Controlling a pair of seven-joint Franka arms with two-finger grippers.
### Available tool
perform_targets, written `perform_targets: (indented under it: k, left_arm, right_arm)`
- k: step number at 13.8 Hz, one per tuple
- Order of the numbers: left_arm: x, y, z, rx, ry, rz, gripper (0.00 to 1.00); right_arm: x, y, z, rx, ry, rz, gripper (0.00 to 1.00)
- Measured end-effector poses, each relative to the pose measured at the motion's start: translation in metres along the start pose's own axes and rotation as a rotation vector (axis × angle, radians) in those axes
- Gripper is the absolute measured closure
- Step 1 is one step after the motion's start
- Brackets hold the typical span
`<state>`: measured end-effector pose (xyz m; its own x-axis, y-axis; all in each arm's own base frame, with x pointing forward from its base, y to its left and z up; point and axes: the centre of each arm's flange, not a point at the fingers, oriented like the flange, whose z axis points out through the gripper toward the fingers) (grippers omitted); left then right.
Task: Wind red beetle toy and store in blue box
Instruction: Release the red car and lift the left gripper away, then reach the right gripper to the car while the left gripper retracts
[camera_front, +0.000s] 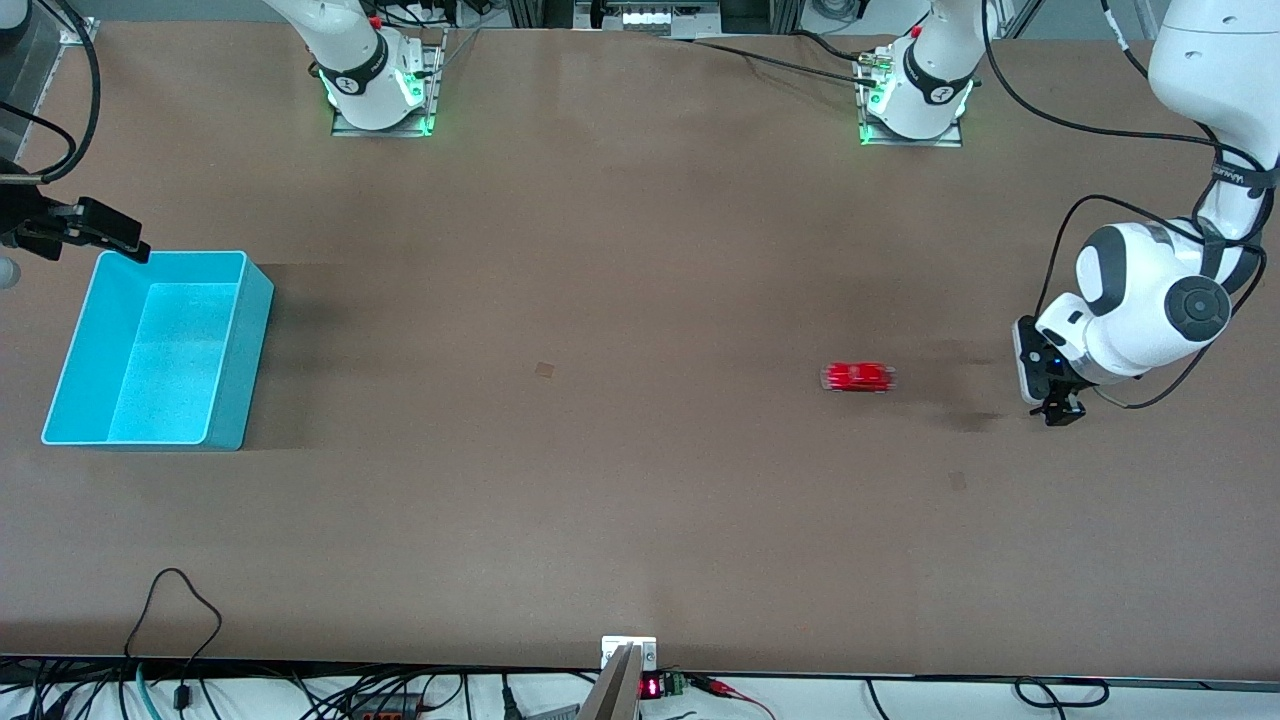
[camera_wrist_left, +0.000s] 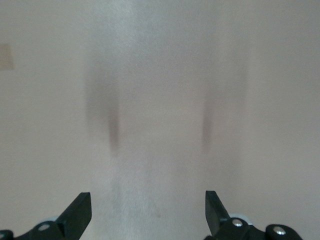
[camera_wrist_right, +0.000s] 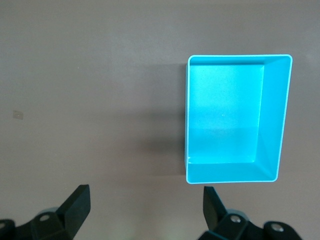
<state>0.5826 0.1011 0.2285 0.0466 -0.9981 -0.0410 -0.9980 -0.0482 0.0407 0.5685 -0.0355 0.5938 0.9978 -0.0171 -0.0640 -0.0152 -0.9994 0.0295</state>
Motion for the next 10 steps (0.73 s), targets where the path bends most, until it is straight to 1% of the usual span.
perform_targets:
  k: [2,5,8,10]
  left_arm:
    - [0.000,-0.004,-0.032,-0.054,-0.010,-0.038,0.00]
    - [0.001,-0.014,-0.096,-0.146,-0.029,-0.105,0.00]
    - [0.006,-0.020,-0.142,-0.197,-0.042,-0.167,0.00]
    - [0.009,-0.019,-0.161,-0.203,-0.050,-0.207,0.00]
  right_arm:
    - [0.000,0.000,0.000,0.000,0.000,0.000,0.00]
    - [0.000,0.000,0.000,0.000,0.000,0.000,0.00]
    - [0.000,0.000,0.000,0.000,0.000,0.000,0.00]
    - [0.000,0.000,0.000,0.000,-0.001,0.000,0.00]
